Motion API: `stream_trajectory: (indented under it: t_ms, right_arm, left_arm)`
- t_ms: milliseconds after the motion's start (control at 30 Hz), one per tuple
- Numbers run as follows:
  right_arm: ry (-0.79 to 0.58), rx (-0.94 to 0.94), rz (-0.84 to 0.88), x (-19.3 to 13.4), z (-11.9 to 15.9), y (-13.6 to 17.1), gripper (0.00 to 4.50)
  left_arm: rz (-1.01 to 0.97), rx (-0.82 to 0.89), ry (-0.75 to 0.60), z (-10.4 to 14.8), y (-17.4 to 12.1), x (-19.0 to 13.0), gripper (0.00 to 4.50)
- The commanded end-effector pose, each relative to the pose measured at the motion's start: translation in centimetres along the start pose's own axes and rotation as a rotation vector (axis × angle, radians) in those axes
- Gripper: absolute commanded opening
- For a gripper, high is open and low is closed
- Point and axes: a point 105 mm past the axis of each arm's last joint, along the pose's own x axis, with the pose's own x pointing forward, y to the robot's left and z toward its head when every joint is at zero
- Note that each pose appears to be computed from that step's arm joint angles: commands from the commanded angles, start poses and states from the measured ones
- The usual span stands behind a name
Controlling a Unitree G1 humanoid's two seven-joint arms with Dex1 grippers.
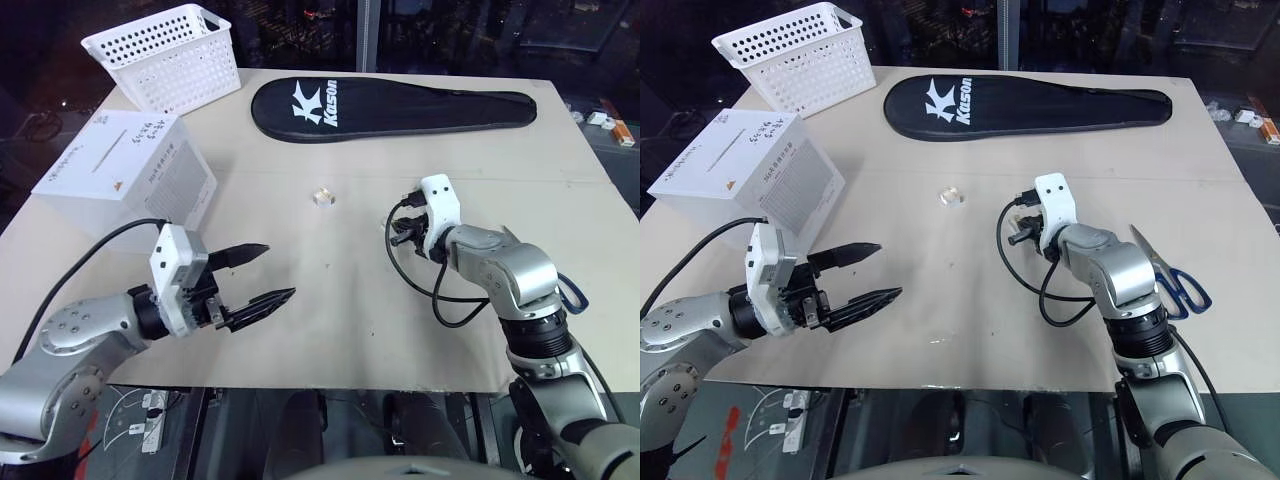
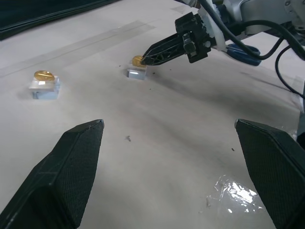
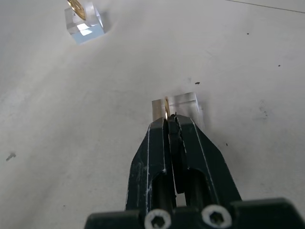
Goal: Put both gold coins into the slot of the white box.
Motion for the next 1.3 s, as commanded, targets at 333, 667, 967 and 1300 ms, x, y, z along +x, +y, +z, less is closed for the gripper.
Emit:
stream_trajectory:
  t_ms: [333, 667, 967, 1300]
  right_arm:
    - [-0.316, 0.028, 0.356, -5.5, 6.5, 3.7, 0.00]
    - [-0.417, -0.034, 0.655, -10.0, 9.4, 7.1, 0.00]
    - [-0.453, -0.049, 0.734, -11.8, 10.0, 7.9, 0.00]
    - [-0.452, -0.048, 0.768, -12.2, 9.9, 8.6, 0.00]
  left_arm:
    - [-0.077, -0.142, -0.179, 5.3, 1.1, 1.7, 4.00]
    - [-0.306, -0.182, -0.232, 8.9, 0.5, 5.3, 1.51]
    - [-0.373, -0.158, -0.224, 9.8, 0.2, 6.4, 0.60]
    - [-0.412, -0.157, -0.211, 10.0, -0.2, 6.5, 0.60]
